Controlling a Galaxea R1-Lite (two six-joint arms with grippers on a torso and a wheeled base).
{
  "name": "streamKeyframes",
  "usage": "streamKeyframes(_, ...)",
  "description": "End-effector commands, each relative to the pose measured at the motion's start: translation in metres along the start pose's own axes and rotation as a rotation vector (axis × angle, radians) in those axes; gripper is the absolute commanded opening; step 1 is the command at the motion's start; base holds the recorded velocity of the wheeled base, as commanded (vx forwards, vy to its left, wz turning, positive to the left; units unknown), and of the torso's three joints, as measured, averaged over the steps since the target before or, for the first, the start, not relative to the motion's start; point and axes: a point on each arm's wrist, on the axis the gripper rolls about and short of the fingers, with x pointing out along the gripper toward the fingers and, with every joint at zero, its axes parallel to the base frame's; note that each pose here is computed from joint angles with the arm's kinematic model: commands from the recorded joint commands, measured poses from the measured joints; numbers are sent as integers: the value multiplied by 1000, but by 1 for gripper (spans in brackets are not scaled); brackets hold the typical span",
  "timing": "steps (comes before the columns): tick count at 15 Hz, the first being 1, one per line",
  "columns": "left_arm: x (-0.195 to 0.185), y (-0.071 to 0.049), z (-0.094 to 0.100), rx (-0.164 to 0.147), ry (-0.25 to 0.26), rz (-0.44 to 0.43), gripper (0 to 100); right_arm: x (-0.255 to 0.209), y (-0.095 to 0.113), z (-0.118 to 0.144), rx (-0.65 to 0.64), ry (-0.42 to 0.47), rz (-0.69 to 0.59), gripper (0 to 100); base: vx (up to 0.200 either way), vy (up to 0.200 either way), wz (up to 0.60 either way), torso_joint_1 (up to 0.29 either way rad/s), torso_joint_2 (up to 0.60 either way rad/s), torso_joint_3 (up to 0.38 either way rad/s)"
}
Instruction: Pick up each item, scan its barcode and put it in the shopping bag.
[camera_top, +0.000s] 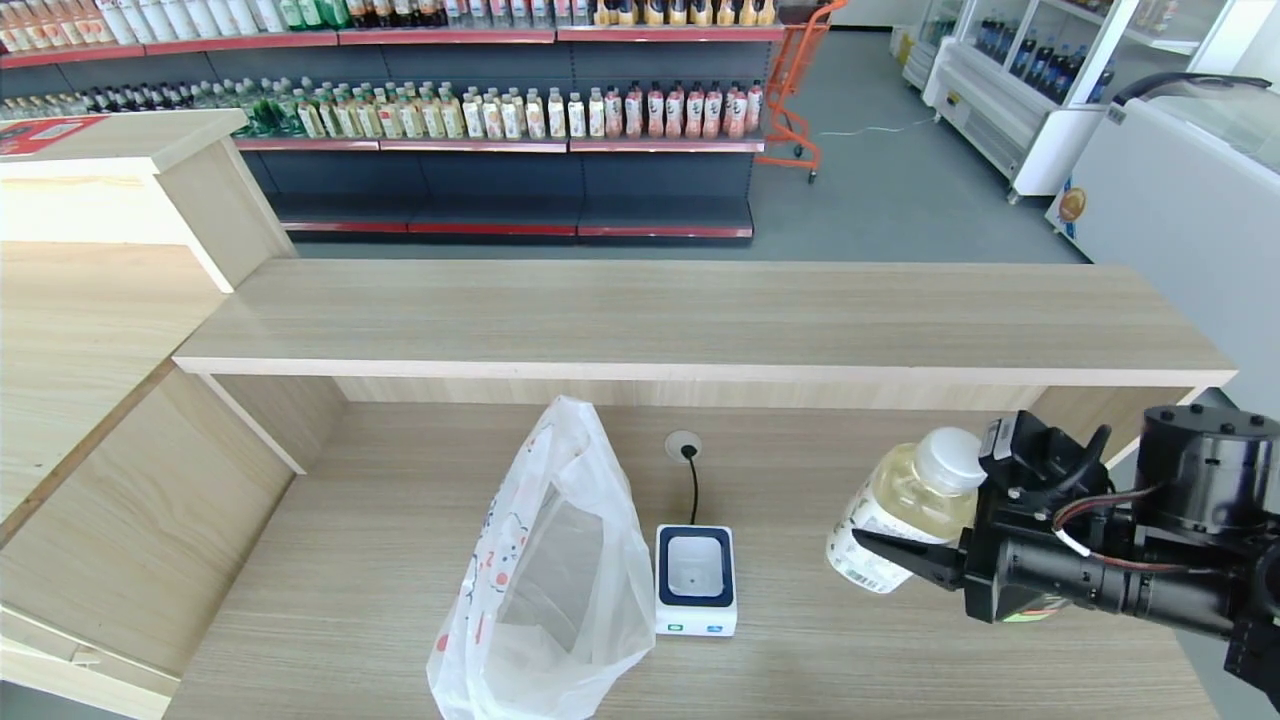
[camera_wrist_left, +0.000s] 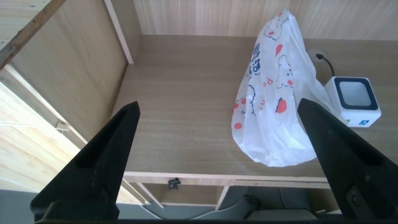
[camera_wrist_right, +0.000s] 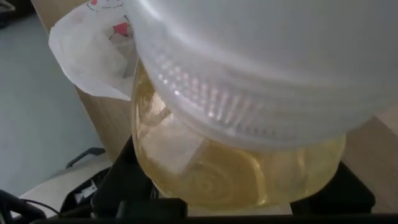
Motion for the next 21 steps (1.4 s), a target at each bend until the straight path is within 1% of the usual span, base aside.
streamKeyframes(1, 0, 0, 0, 0, -1, 0, 100, -10, -23, -19, -100, 48, -98, 0, 0, 0, 0, 0, 0, 0)
streamKeyframes(2, 0, 0, 0, 0, -1, 0, 100, -10, -26, -20, -191, 16, -89, 0, 0, 0, 0, 0, 0, 0)
streamKeyframes(3, 0, 0, 0, 0, -1, 0, 100, -10, -26, -19, -249, -10, -64, 0, 0, 0, 0, 0, 0, 0)
streamKeyframes(4, 0, 0, 0, 0, -1, 0, 100, -10, -26, -19, -268, -16, -59, 0, 0, 0, 0, 0, 0, 0)
streamKeyframes(5, 0, 0, 0, 0, -1, 0, 100, -18, -30, -17, -364, -34, -69, 0, 0, 0, 0, 0, 0, 0)
streamKeyframes(6, 0, 0, 0, 0, -1, 0, 100, -19, -31, -17, -373, -33, -72, 0, 0, 0, 0, 0, 0, 0)
streamKeyframes(8, 0, 0, 0, 0, -1, 0, 100, -27, -17, -25, -461, -48, -48, 0, 0, 0, 0, 0, 0, 0)
streamKeyframes(9, 0, 0, 0, 0, -1, 0, 100, -33, -9, -27, -453, -40, -42, 0, 0, 0, 0, 0, 0, 0)
streamKeyframes(10, 0, 0, 0, 0, -1, 0, 100, -36, -6, -25, -459, -44, -45, 0, 0, 0, 0, 0, 0, 0)
streamKeyframes(15, 0, 0, 0, 0, -1, 0, 100, -38, -8, -17, -491, -71, -67, 0, 0, 0, 0, 0, 0, 0)
streamKeyframes(18, 0, 0, 0, 2, -1, 0, 100, -40, -4, -20, -482, -57, -58, 0, 0, 0, 0, 0, 0, 0)
streamKeyframes(20, 0, 0, 0, 0, -1, 0, 100, -39, -2, -19, -487, -62, -55, 0, 0, 0, 0, 0, 0, 0)
streamKeyframes(21, 0, 0, 0, 3, -1, 0, 100, -40, -3, -18, -487, -63, -58, 0, 0, 200, 0, 2, 2, 2)
